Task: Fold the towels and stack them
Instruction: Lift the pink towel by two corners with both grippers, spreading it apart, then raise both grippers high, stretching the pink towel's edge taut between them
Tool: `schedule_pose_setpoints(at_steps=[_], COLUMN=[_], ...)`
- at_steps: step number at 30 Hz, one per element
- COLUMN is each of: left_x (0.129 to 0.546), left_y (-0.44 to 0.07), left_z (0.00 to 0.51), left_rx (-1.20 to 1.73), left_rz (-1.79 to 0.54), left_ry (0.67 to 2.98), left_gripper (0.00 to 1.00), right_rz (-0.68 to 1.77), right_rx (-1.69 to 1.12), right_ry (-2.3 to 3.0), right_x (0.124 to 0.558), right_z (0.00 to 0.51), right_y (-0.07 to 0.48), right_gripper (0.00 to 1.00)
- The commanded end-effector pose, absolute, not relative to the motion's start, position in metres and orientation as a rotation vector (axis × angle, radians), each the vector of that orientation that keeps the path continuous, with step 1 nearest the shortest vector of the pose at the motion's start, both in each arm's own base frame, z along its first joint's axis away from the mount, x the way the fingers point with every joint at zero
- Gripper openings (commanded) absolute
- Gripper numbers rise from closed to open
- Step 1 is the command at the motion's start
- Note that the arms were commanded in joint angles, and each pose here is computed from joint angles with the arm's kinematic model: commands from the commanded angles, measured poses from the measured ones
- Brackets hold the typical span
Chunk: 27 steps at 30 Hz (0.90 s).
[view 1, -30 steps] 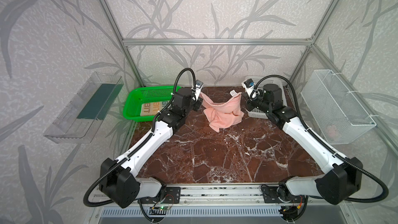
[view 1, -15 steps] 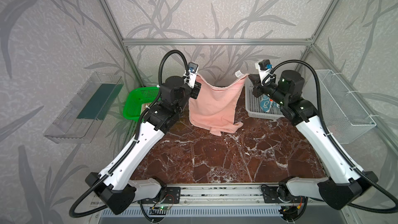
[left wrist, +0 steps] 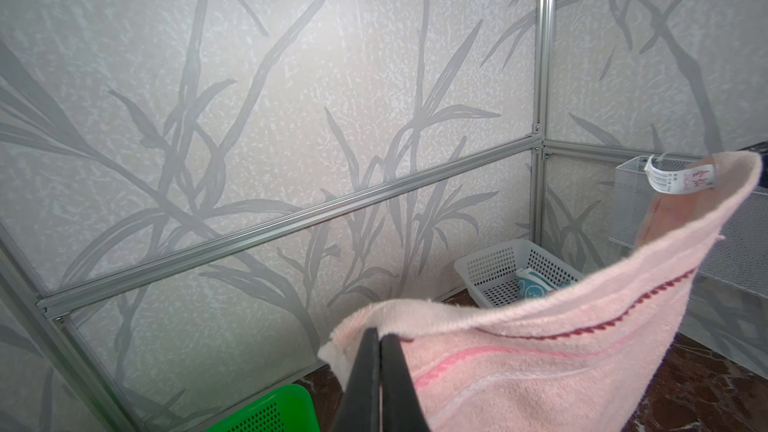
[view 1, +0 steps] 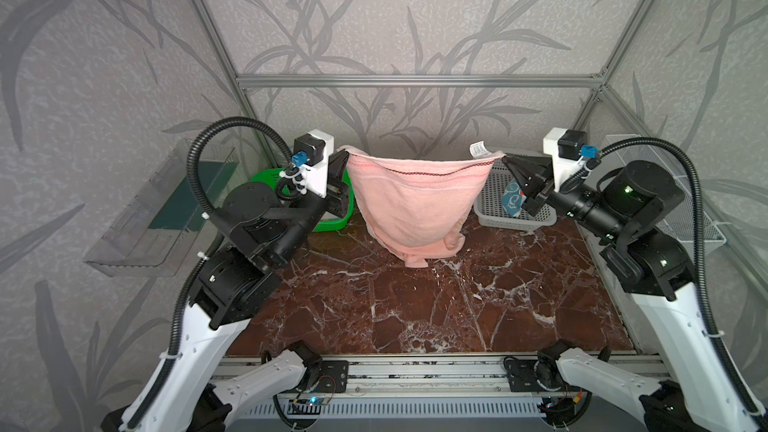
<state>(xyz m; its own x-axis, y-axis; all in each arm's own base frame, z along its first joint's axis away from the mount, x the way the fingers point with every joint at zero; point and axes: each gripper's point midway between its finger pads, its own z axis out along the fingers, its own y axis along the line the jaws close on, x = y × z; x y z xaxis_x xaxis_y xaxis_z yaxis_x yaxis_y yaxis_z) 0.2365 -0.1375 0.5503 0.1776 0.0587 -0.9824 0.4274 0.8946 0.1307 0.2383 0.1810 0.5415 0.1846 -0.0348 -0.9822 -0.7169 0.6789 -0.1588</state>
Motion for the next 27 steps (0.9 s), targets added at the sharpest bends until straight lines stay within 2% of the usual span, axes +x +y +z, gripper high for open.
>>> schedule_pose_setpoints(at_steps=[1, 9, 14, 18, 27], left_x=[0.205, 0.169, 0.170, 0.181, 0.230], left_y=[-0.137, -0.129, -0.119, -0.113, -0.109], left_z=[0.576, 0.613, 0.630, 0.634, 0.624], left_rx=[0.449, 0.477, 0.460, 0.438, 0.380], left_rz=[-0.399, -0.467, -0.389, -0.294, -0.047], left_ry=[1.294, 1.172, 1.139, 1.151, 1.207], left_gripper=[0.00, 0.00, 0.00, 0.00, 0.00], right_rz=[0.643, 0.682, 0.682, 0.645, 0.513], right_rx=[-0.744, -0.738, -0.731, -0.715, -0.668], right_ry=[1.218, 1.078, 1.021, 1.021, 1.131], right_x=[0.203, 0.166, 0.158, 0.167, 0.227], right_z=[0.572, 0.620, 0.644, 0.652, 0.638], right_y=[0.183, 0.173, 0.170, 0.169, 0.175], right_gripper=[0.00, 0.00, 0.00, 0.00, 0.00])
